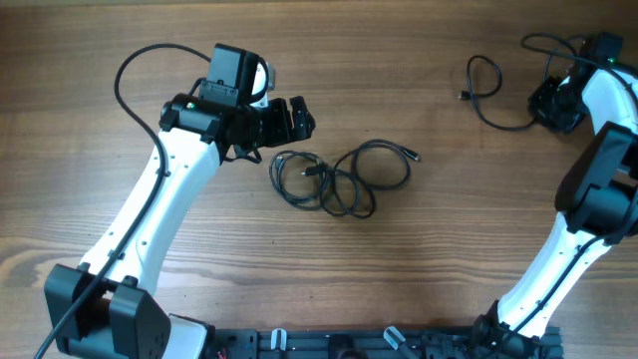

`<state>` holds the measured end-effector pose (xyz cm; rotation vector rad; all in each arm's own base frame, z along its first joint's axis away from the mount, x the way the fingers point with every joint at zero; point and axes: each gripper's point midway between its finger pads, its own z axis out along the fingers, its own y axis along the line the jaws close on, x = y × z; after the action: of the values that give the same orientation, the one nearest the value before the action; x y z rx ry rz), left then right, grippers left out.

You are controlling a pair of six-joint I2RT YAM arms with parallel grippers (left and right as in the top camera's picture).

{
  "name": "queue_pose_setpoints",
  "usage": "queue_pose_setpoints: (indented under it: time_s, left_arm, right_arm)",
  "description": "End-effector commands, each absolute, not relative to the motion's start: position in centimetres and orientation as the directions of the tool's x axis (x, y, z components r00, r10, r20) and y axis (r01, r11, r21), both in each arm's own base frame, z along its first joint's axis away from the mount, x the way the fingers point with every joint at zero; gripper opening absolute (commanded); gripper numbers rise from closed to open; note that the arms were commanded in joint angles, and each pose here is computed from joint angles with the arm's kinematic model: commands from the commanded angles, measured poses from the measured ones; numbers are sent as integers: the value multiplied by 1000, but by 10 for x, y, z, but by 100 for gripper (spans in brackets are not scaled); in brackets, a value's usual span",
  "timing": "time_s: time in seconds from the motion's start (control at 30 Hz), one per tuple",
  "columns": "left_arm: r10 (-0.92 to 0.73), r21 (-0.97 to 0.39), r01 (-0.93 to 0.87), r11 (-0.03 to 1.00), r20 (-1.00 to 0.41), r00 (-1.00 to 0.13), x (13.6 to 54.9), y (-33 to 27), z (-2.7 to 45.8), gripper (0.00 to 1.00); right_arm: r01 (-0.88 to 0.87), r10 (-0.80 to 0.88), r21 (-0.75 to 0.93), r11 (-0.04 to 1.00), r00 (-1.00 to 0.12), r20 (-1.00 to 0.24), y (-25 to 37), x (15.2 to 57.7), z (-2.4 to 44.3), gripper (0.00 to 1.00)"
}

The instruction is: Untangle cables

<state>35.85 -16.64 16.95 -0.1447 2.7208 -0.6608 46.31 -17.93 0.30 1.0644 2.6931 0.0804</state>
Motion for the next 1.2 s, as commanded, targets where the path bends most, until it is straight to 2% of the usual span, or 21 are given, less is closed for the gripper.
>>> queue_pose_setpoints:
  time_s: [0.0, 0.1, 0.17, 0.27, 0.3, 0.37, 0.43, 0.6, 0.9, 0.97, 1.0, 1.03, 1.07, 1.17]
  left_arm:
    - [-156, -447, -3, 894, -306, -939, 360, -166, 167, 100]
    - [-156, -447, -3, 894, -306, -939, 360, -166, 167, 100]
    - [-156, -447, -3, 894, -306, -939, 360, -166, 167, 100]
    - [-156, -447, -3, 894, -306, -939, 360, -166, 167, 100]
    - [-156, -447, -3, 894, -306, -939, 360, -166, 167, 100]
    - [-156, -447, -3, 894, -306, -939, 360, -166, 167, 100]
    - [-156, -447, -3, 894, -306, -939, 360, -166, 167, 100]
    - [-156, -447, -3, 894, -306, -939, 360, -166, 167, 100]
    - [-156, -447, -3, 894, -306, -939, 360, -166, 167, 100]
    - [-156, -447, -3, 894, -306, -939, 360, -166, 167, 100]
    - [-156, -447, -3, 894, -306, -939, 360, -166, 167, 100]
    - [-156, -447, -3, 894, -306, -939, 360, -166, 167, 100]
    - [-156, -447, -3, 894, -306, -939, 360, -166, 167, 100]
    - [-156, -447, -3, 894, -306, -939, 360, -166, 167, 100]
  right_arm:
    - [666, 683, 156, 729, -698, -213, -178, 464, 3, 16]
    - [647, 681, 215, 732, -691, -243, -175, 479, 7, 4]
    - [605, 674, 298, 738, -676, -297, -172, 501, 17, 4]
    - [501, 695, 494, 711, -609, -382, -168, 550, 71, 4]
    - [448, 712, 567, 691, -556, -429, -172, 572, 111, 4]
    - [374, 690, 586, 718, -492, -531, -181, 595, 166, 4]
    - [329, 670, 588, 739, -450, -590, -186, 605, 197, 4]
    - [342, 620, 519, 784, -486, -616, -191, 605, 175, 5]
    - [397, 637, 504, 767, -567, -522, -190, 608, 91, 6]
    - [410, 642, 501, 762, -580, -501, -190, 607, 74, 60]
    - [413, 644, 502, 760, -584, -495, -189, 606, 72, 82]
    - [412, 638, 496, 764, -591, -493, -189, 604, 71, 95]
    - [414, 639, 495, 764, -593, -489, -189, 603, 72, 100]
    - [428, 656, 501, 752, -558, -508, -207, 591, 110, 99]
